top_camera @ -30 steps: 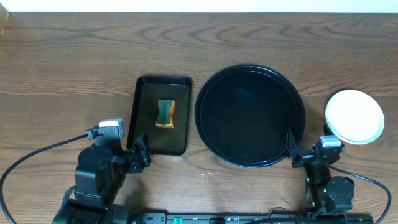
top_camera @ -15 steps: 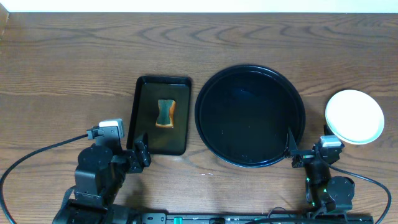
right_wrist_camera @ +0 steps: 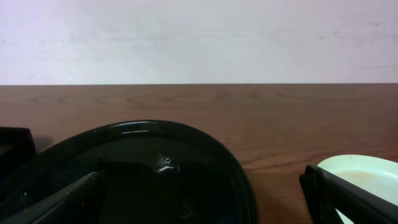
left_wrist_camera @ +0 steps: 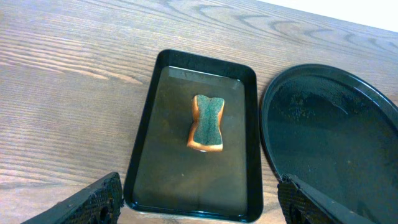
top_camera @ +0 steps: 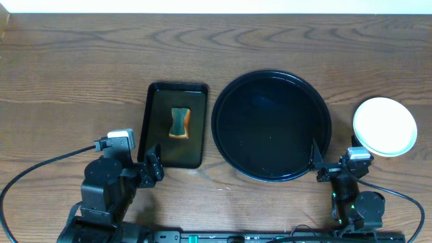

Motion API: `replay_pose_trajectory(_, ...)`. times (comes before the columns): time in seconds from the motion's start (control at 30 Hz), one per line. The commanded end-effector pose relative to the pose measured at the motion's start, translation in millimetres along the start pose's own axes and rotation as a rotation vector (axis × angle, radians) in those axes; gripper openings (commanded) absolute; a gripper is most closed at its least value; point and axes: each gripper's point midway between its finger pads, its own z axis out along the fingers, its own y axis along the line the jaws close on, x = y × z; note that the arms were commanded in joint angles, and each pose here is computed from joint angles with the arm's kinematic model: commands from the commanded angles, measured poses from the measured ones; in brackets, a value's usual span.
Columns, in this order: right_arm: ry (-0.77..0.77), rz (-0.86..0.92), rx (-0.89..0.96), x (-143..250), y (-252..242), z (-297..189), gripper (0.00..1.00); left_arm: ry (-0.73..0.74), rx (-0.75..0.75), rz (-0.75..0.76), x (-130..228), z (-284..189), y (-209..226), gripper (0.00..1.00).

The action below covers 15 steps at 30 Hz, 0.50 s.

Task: Clean dirty plates on tray and stack at the side

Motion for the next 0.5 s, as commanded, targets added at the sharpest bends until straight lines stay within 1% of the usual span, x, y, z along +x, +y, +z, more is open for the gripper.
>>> replay_pose_trajectory(0.0,0.002,-0.015,0.004,1,0,0,0.99,0.017,-0.016,0.015,5,0,4,0.81)
replay_pose_trajectory(0.1,0.002,-0.015,0.004,1,0,0,0.99,0.010,-0.048,-0.010,7,0,13,0.81)
replay_pose_trajectory(0.27,0.002,-0.015,0.004,1,0,0,0.99,-0.033,-0.091,-0.067,20,8,31,0.81)
replay_pose_trajectory(0.37,0.002,-0.015,0.004,1,0,0,0.99,-0.075,-0.104,-0.113,36,20,41,0.81)
replay_pose_trajectory(0.47,0.002,-0.015,0.004,1,0,0,0.99,-0.143,-0.095,-0.125,43,33,47,0.81)
